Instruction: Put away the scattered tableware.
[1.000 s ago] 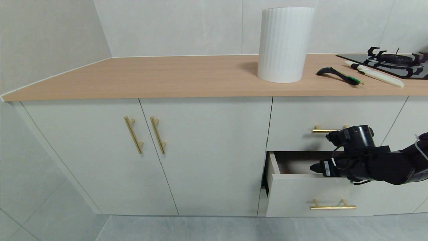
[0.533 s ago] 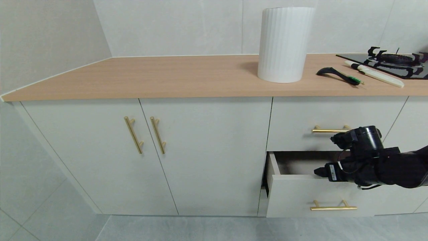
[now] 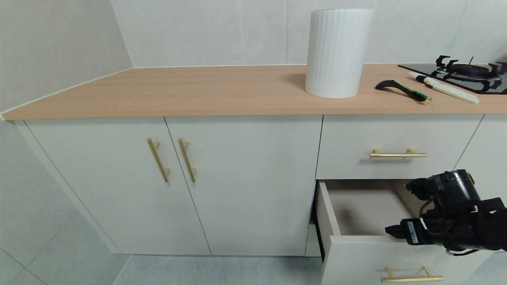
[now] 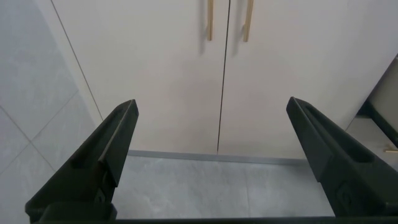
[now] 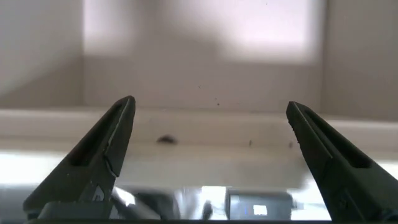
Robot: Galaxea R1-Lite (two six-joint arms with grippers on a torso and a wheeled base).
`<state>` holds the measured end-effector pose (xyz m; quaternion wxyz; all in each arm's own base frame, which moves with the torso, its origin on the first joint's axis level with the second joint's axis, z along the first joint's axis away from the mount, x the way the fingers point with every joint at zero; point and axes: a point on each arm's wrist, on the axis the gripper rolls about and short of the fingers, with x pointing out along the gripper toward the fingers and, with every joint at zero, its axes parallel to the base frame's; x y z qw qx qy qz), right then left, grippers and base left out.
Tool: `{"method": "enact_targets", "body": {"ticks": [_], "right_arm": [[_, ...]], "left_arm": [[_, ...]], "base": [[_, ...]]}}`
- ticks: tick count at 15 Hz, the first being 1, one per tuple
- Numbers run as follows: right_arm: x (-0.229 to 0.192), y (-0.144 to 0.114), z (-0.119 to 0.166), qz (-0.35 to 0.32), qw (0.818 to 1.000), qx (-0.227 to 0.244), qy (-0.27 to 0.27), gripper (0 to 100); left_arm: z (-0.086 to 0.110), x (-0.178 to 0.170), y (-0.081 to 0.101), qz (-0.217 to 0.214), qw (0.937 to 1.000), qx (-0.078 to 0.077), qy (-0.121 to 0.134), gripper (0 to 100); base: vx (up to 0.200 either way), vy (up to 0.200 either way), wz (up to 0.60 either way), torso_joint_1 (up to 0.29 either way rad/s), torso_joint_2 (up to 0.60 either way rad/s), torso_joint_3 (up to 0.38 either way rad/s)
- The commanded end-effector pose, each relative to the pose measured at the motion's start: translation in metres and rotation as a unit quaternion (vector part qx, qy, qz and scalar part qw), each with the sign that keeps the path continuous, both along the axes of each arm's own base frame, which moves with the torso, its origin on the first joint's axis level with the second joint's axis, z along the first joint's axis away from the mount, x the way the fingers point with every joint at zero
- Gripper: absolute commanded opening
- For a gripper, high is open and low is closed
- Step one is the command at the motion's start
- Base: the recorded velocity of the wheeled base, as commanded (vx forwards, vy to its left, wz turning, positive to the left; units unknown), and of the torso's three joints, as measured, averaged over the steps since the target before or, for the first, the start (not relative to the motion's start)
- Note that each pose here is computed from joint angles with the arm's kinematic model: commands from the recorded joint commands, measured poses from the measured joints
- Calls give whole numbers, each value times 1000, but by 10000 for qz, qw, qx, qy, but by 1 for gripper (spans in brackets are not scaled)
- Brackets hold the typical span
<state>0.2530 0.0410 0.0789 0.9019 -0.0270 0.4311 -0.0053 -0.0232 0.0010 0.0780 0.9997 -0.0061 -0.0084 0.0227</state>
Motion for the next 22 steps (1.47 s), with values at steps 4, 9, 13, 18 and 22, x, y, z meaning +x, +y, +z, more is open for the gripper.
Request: {"method": "enact_targets", "body": {"ticks": [4, 9, 13, 18, 22], "right_arm": [[-59, -3, 8, 177, 9998, 18, -65, 100], [-99, -6, 5, 335, 9994, 15, -51, 100], [-118, -11, -3, 347, 9994, -22, 77, 100], [-99, -8, 35, 797, 9928, -251, -862, 100], [-81, -5, 73, 752, 9831, -156, -1665, 100]], "left_arm": [[0, 0, 0, 2, 10000, -2, -1, 100], [0, 0, 0, 2, 10000, -2, -1, 100], [0, 0, 0, 2, 10000, -2, -1, 100], [0, 0, 0, 2, 10000, -2, -1, 100], [0, 0, 0, 2, 10000, -2, -1, 100]], "base": [[0, 0, 0, 0, 0, 0], [0, 0, 0, 0, 0, 0], [0, 0, 0, 0, 0, 0], [0, 0, 0, 0, 0, 0], [0, 0, 0, 0, 0, 0]]}}
